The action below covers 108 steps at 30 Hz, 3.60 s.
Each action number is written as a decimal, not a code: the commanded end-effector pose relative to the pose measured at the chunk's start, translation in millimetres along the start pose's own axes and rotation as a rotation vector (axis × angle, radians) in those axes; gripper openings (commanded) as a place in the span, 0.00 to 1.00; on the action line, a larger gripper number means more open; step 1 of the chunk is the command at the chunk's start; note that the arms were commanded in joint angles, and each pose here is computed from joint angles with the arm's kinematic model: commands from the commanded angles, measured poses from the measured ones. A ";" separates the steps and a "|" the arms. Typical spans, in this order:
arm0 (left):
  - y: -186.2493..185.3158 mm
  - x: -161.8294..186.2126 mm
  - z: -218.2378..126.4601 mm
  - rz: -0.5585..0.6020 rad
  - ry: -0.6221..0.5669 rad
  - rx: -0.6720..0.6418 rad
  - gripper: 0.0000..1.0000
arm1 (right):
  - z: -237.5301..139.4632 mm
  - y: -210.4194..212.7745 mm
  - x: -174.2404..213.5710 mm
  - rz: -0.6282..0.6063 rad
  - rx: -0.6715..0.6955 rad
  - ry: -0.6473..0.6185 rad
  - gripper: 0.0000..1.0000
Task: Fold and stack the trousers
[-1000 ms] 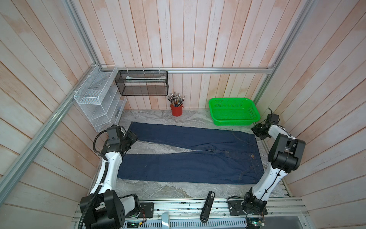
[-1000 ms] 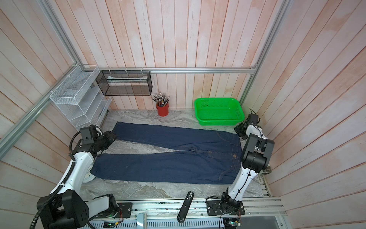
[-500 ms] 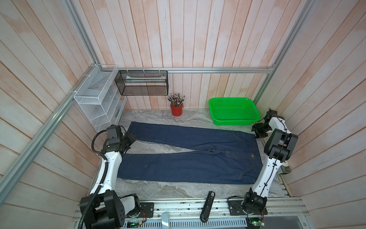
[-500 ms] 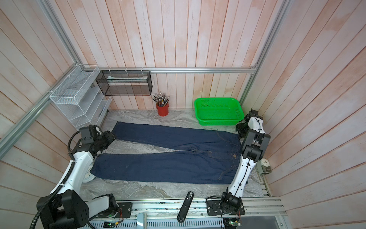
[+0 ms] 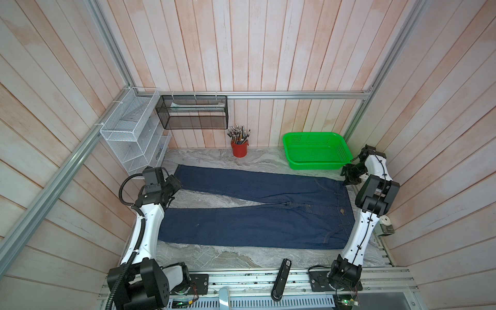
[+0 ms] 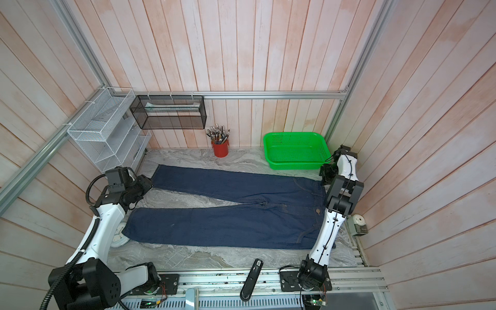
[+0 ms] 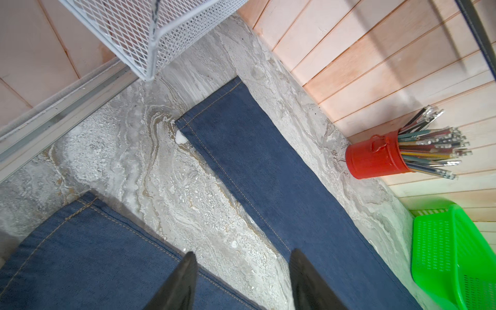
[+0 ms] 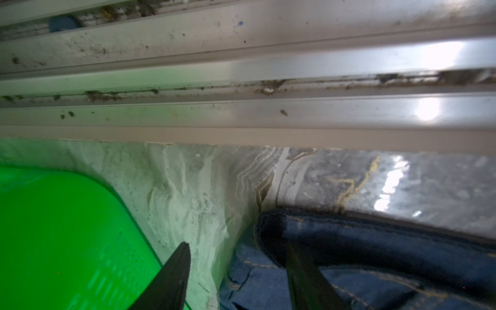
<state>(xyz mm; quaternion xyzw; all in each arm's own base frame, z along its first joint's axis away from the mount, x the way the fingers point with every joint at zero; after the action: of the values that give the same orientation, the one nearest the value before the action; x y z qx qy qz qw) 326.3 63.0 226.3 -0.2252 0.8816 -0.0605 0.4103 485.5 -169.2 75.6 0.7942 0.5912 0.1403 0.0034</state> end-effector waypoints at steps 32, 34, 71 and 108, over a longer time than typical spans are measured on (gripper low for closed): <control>-15.1 -29.1 -2.7 0.072 0.020 0.021 0.59 | -53.6 -11.1 28.3 -0.093 0.009 -0.195 0.00; -22.5 -32.2 7.5 0.058 0.042 0.037 0.59 | -54.3 -19.7 33.3 -0.112 -0.006 -0.192 0.00; -1.5 -82.8 291.7 0.066 0.187 -0.446 0.64 | -38.6 -77.7 74.6 -0.309 -0.089 -0.042 0.00; 51.8 -6.6 331.8 0.085 0.437 -0.465 0.54 | -63.4 -78.3 29.0 -0.227 -0.116 -0.189 0.00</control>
<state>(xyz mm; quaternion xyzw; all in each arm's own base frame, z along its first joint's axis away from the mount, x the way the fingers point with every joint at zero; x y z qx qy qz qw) 591.8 126.4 62.2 -0.2497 0.9297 0.1119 0.2467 410.6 -126.8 119.9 0.7295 0.6663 0.1049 0.1138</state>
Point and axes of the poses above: each gripper's point midway between its finger pads, its own z axis out along the fingers, its own y axis along the line the jaws close on, x = y × z, the point moved 4 cm from there along -z, back along the fingers, and after that the axes turned 14 degrees about z, right-handed, at the moved point
